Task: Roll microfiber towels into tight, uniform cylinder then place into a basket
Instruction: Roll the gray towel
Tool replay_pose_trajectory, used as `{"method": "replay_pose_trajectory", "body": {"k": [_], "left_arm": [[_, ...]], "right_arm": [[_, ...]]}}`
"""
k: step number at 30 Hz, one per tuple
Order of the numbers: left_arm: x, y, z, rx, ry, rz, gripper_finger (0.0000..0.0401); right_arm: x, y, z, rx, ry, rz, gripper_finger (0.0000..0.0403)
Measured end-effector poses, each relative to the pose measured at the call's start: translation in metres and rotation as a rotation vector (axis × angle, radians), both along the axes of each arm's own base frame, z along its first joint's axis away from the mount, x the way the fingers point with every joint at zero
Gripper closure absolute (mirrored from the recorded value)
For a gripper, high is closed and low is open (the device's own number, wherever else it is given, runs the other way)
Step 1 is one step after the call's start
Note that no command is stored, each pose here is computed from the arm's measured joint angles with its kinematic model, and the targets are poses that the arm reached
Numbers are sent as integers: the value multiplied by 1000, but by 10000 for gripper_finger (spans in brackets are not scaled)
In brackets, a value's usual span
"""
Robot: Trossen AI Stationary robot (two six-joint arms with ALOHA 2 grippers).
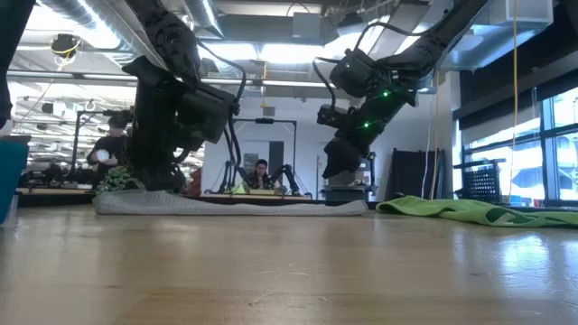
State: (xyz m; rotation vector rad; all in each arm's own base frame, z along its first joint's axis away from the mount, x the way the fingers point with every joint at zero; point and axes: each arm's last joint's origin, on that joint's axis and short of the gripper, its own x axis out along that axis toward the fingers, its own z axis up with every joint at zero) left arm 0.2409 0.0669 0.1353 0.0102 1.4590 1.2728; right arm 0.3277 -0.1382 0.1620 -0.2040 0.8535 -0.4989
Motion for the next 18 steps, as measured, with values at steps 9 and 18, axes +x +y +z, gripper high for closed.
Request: {"method": "replay_pose_trajectory", "body": {"k": [9, 18], "left_arm": [[0, 0, 0, -7, 0, 1, 311], [2, -1, -1, -16, -21, 2, 308]], "right_arm": [[0, 0, 0, 19, -19, -28, 366], [1, -1, 2, -17, -25, -51, 295]]}}
